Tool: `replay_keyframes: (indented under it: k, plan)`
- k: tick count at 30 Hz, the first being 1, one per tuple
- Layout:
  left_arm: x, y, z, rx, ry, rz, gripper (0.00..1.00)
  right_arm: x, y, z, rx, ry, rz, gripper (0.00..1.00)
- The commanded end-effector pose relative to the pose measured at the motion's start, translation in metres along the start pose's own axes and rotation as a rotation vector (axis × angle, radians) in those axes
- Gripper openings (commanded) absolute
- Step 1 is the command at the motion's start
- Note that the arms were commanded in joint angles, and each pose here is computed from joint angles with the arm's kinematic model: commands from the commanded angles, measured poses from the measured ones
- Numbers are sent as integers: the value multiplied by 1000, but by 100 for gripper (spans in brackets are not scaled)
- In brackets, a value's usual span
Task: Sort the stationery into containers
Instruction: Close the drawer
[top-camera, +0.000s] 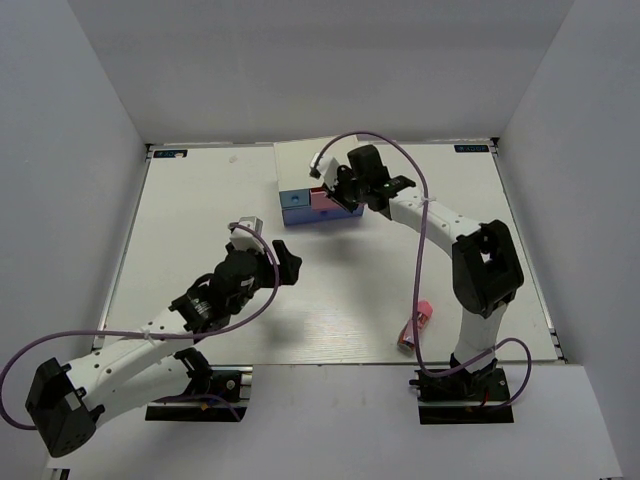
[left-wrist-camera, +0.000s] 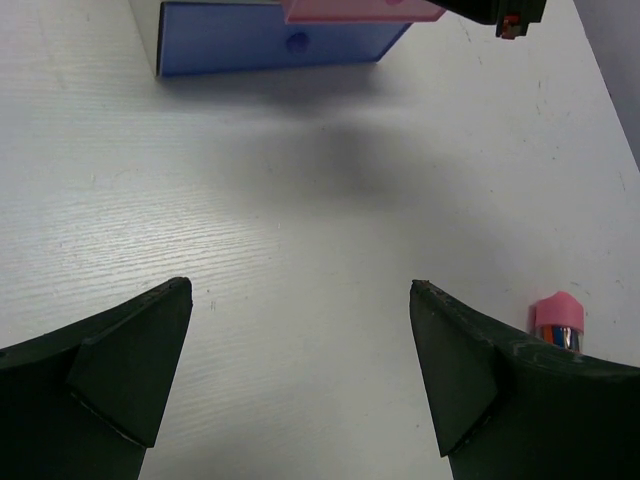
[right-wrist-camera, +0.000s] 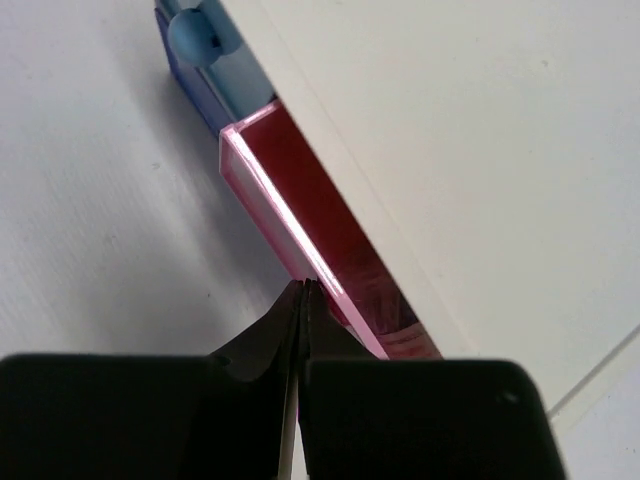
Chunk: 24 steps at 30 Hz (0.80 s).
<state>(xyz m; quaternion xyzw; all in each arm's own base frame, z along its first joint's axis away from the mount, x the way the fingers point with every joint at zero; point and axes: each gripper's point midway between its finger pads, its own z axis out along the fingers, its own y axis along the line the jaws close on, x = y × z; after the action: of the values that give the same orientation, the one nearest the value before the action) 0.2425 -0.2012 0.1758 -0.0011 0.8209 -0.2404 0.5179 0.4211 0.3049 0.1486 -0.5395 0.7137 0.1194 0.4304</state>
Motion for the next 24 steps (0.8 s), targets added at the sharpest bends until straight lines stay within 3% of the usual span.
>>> replay_keyframes:
  k: [1,16,20,21,22,23,24]
  plan:
    - [-5,0,5,-17,-48,-97,100,-35,-31,4,137,-82,-30,0]
    - [12,3,22,-40,-47,-207,100,-42,-35,-2,206,-121,-6,0]
    - [11,6,24,-49,-65,-260,100,-34,-9,-20,131,-151,17,8]
    - [17,10,25,-61,-51,-253,100,-39,-5,-21,143,-228,-2,24]
    - [15,7,25,-54,-60,-273,100,-67,-11,-57,197,-333,-24,49]
    - [17,11,28,-62,-63,-284,100,-37,7,-52,180,-310,-4,90]
    - [23,14,31,-70,-54,-279,100,-46,3,-70,261,-416,-17,90]
